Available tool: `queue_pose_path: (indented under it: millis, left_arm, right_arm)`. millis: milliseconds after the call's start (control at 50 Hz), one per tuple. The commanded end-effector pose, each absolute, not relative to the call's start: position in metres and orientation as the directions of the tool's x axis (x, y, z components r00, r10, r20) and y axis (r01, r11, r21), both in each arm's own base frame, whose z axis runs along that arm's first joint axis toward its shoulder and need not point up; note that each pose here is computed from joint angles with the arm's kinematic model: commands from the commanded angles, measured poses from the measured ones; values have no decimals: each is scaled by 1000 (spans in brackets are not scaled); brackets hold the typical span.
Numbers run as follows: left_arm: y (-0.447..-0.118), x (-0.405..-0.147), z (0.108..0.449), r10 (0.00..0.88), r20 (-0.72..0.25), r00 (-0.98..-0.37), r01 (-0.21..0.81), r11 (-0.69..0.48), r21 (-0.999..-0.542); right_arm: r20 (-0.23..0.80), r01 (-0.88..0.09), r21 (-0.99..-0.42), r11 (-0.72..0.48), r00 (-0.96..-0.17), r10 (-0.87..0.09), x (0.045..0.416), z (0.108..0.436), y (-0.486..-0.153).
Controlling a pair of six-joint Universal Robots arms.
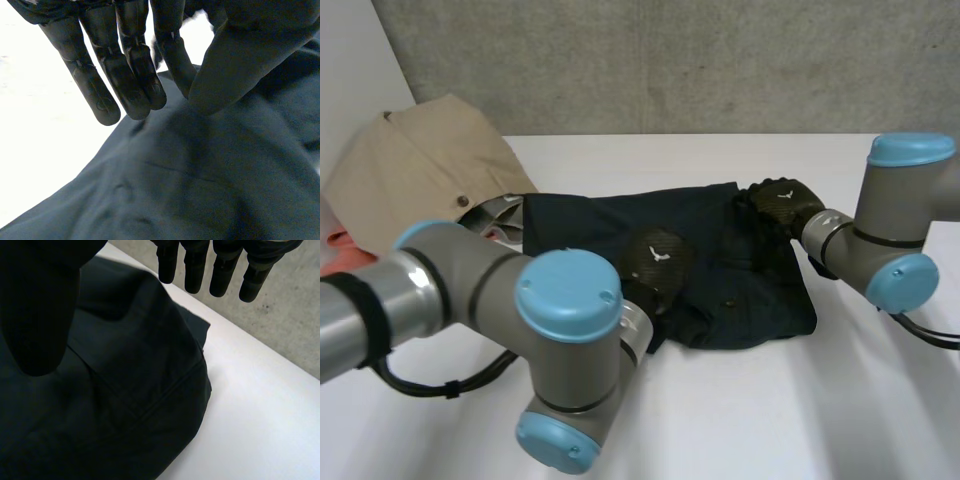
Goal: Fold the laundry.
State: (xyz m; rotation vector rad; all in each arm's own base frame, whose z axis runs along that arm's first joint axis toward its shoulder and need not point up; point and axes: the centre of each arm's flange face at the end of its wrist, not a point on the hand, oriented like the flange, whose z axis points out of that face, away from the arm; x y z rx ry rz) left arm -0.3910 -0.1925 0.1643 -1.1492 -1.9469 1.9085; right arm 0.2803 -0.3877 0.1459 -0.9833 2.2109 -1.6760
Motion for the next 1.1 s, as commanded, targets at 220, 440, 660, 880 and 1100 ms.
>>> queue_pose_path:
  millis: [220, 440, 660, 880, 1100]
  left_arm:
    - [-202, -336, 221, 505, -358, -785, 340, -132, -931]
    - [-198, -341, 223, 522, -322, -790, 296, -135, -946]
    - [-151, -375, 182, 743, -281, -608, 298, -115, -948]
    - [-164, -401, 127, 757, -311, -574, 354, -112, -928]
    - [-188, -387, 167, 689, -336, -643, 316, -162, -935]
  right_arm:
    - [249, -384, -915, 124, -779, -576, 288, 111, -421]
    - [281, -368, -928, 53, -788, -547, 282, 184, -394]
    - [293, -398, -915, 68, -771, -565, 272, 197, -358]
    - [296, -405, -911, 78, -774, -559, 267, 205, -345]
    - [366, -476, -877, 68, -752, -549, 261, 203, -340]
